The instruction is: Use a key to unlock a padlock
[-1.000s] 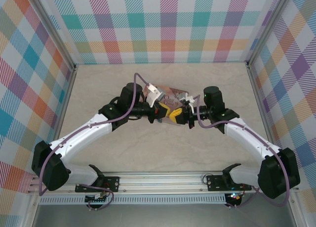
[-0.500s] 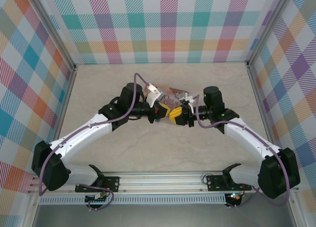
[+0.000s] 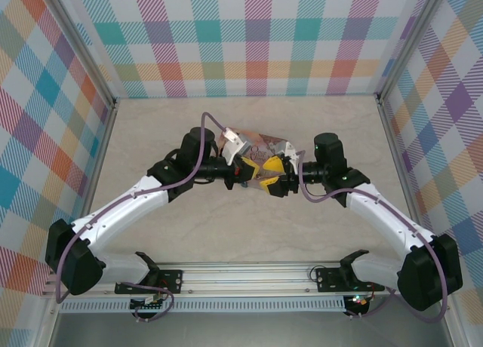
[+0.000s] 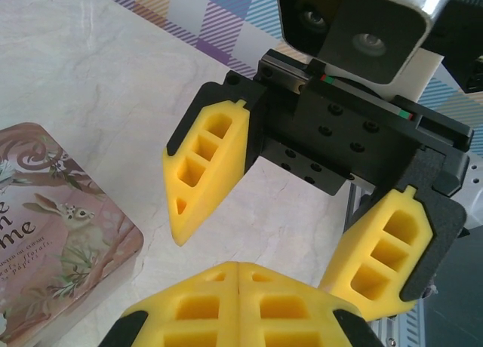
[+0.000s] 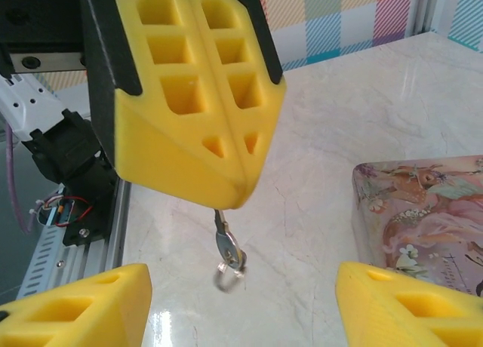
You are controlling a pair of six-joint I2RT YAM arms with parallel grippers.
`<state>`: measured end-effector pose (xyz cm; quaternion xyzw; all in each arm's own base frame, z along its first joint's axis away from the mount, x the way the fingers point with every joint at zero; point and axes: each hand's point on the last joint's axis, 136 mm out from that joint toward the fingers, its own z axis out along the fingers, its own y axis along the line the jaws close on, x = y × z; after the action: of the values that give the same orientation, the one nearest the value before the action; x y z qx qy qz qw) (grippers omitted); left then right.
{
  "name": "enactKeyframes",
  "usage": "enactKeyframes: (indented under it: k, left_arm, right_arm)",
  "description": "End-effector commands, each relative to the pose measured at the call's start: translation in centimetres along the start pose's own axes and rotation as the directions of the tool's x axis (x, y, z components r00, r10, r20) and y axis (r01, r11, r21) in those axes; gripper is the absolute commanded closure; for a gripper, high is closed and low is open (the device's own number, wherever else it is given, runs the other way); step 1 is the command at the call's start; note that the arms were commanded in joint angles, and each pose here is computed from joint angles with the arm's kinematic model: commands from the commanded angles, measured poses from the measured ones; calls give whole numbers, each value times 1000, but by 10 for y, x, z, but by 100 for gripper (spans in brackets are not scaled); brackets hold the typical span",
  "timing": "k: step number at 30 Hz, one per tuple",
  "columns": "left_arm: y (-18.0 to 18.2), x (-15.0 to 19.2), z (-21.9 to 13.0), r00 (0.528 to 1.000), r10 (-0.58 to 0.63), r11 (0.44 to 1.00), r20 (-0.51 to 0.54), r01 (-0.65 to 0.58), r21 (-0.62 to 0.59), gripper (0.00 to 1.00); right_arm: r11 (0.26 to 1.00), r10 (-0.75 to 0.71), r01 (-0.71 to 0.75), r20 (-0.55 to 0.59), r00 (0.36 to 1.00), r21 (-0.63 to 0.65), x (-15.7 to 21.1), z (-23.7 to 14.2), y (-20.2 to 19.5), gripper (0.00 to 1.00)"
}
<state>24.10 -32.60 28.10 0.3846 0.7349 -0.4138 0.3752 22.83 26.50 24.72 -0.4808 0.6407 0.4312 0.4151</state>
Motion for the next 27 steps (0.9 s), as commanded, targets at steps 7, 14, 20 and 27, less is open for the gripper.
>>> enactKeyframes:
  k: [7,14,20,27]
  left_arm:
    - [-14,-3,-3,998,51,998,29,-52,42,100]
    - [-13,-3,-4,998,48,998,31,-49,38,100]
    - [-13,-2,-3,998,47,998,28,-48,35,100]
    - [-13,-2,-3,999,47,998,27,-48,41,100]
  right_arm:
    - [996,-33,33,9,999,-82,-5,11,14,43]
    - [994,-25,26,9,1000,-102,-6,16,13,64]
    - [996,-37,38,13,999,-79,-4,13,14,66]
    - [995,-32,35,30,999,-93,-11,12,17,68]
